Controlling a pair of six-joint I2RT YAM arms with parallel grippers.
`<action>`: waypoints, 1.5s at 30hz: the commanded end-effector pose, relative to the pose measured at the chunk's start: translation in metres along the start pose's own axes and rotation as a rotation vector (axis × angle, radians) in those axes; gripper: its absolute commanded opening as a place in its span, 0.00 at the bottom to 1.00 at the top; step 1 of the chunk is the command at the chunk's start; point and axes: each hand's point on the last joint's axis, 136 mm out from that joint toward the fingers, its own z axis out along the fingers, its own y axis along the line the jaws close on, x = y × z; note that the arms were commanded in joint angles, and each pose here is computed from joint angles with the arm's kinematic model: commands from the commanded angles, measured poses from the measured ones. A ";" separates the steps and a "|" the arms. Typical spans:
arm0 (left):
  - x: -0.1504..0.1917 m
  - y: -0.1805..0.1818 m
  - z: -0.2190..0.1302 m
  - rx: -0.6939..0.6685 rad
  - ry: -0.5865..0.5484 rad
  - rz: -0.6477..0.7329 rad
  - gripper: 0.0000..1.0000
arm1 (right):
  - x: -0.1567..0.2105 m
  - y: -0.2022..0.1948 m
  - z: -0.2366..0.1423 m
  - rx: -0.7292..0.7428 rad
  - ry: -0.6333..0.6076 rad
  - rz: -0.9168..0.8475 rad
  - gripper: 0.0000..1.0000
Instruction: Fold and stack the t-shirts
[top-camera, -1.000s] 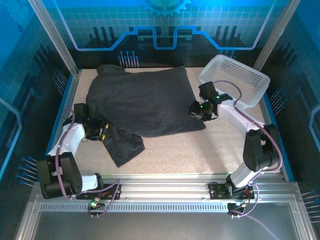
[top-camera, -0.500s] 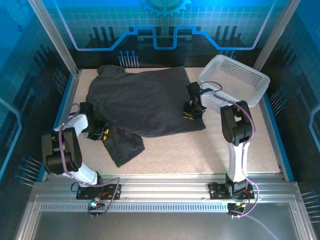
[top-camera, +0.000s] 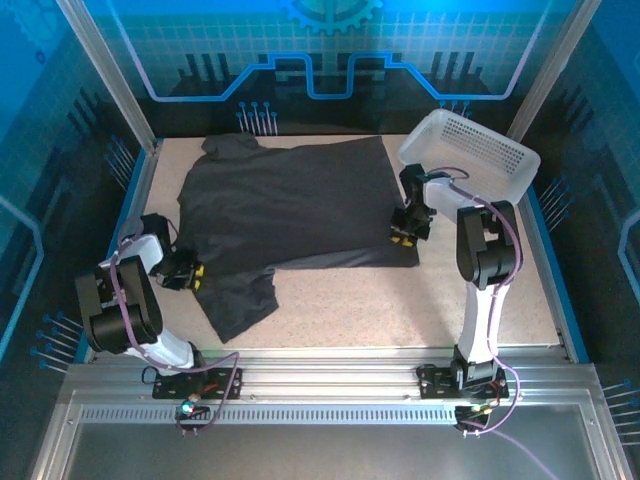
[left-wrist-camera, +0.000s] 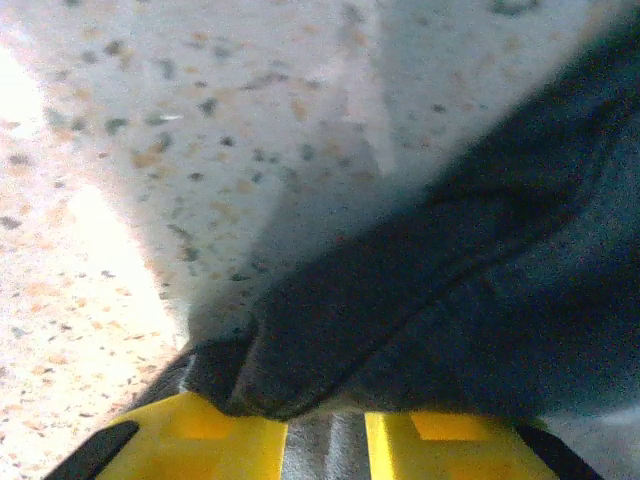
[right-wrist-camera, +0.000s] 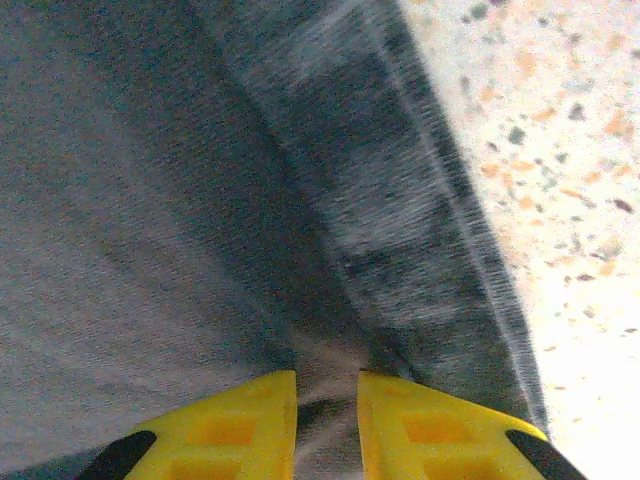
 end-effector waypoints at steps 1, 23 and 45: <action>0.006 -0.014 -0.012 0.055 0.012 0.086 0.39 | 0.004 0.008 -0.014 -0.028 -0.016 -0.070 0.27; 0.103 0.115 -0.041 -0.228 0.030 0.118 0.47 | 0.054 -0.039 -0.041 -0.115 -0.057 0.064 0.43; 0.119 0.120 -0.026 -0.314 0.053 0.153 0.43 | 0.063 -0.049 -0.027 -0.103 0.027 0.116 0.43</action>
